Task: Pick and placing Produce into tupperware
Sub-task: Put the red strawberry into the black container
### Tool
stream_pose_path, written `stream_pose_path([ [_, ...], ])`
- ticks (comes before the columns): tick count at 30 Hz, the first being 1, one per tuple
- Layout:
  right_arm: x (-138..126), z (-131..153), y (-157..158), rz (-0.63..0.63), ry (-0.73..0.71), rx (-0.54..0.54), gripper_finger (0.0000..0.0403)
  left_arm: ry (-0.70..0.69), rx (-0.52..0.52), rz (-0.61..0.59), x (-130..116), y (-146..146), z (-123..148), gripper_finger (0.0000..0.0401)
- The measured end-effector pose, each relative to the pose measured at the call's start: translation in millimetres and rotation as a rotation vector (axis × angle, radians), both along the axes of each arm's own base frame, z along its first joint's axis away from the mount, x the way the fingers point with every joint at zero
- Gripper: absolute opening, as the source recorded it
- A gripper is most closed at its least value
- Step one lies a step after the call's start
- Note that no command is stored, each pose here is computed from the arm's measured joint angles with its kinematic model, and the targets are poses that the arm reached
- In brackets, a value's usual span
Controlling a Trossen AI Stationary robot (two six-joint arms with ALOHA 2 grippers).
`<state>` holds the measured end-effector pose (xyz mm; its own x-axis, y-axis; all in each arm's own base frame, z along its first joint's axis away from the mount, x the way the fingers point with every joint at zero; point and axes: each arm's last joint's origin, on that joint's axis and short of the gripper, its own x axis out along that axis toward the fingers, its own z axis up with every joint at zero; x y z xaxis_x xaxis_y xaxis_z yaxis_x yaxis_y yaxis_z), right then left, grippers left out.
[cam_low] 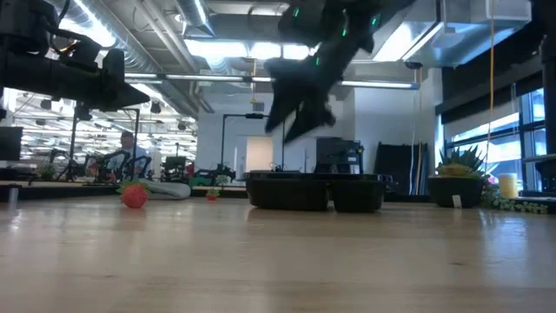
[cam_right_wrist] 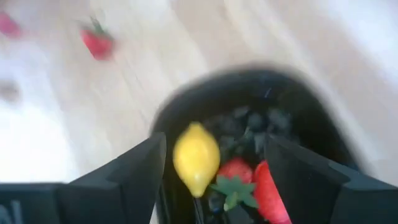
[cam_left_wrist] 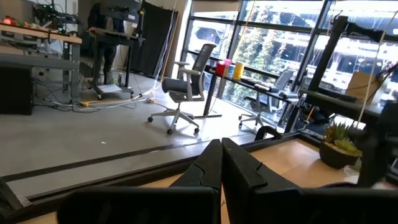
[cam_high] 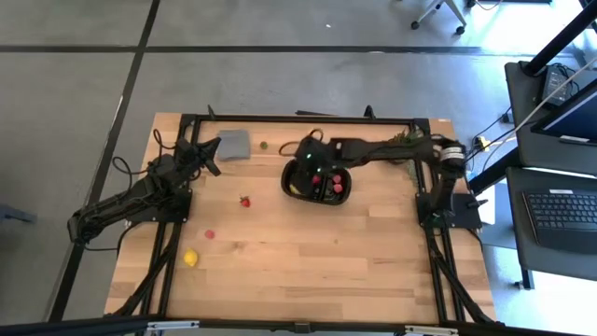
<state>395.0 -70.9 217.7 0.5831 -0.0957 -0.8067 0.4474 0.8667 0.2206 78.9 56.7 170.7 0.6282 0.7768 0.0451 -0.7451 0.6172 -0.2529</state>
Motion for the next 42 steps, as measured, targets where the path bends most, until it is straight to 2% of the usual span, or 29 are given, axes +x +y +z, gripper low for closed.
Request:
stream_pose_path([
  [4, -21.5, 44.8, 1.4, 0.020, -0.093, -0.101, 0.0275, -0.079, -0.046, -0.005, -0.1, 0.0, 1.4, 0.0000],
  [7, -48.9, 74.7, 3.9, -0.004, -0.144, -0.195, 0.0275, -0.089, -0.048, -0.005, -0.1, 0.0, 1.9, 0.0000],
  [10, -81.6, 92.8, 5.0, -0.043, -0.189, -0.251, 0.0275, -0.090, -0.048, -0.005, -0.1, 0.0, 1.9, 0.0000],
  [14, -123.9, 98.4, 8.0, -0.101, -0.265, -0.244, 0.0275, -0.095, -0.039, 0.008, -0.5, 0.2, 3.0, 0.0000],
  [19, -170.7, 89.7, 15.4, -0.193, -0.325, -0.250, 0.0275, -0.071, 0.006, 0.029, -1.1, 0.4, 5.0, 0.0000],
  [23, -198.3, 81.0, 20.4, -0.252, -0.365, -0.245, 0.0275, -0.055, 0.026, 0.034, -1.2, 0.5, 5.6, 0.0000],
  [27, -212.1, 76.7, 22.5, -0.297, -0.426, -0.257, 0.0275, -0.071, 0.017, 0.006, -0.6, 0.0, 5.8, 0.0020],
  [34, -217.8, 76.4, 23.0, -0.282, -0.423, -0.315, 0.0275, -0.086, 0.026, -0.100, 1.5, -2.1, 7.5, 0.0122],
  [38, -217.5, 77.0, 22.9, -0.255, -0.417, -0.347, 0.0275, -0.164, -0.045, -0.146, 2.3, -2.9, 7.6, 0.0173],
  [42, -217.5, 77.0, 22.9, -0.251, -0.415, -0.350, 0.0275, -0.268, -0.140, -0.152, 2.2, -2.8, 7.6, 0.0197],
])
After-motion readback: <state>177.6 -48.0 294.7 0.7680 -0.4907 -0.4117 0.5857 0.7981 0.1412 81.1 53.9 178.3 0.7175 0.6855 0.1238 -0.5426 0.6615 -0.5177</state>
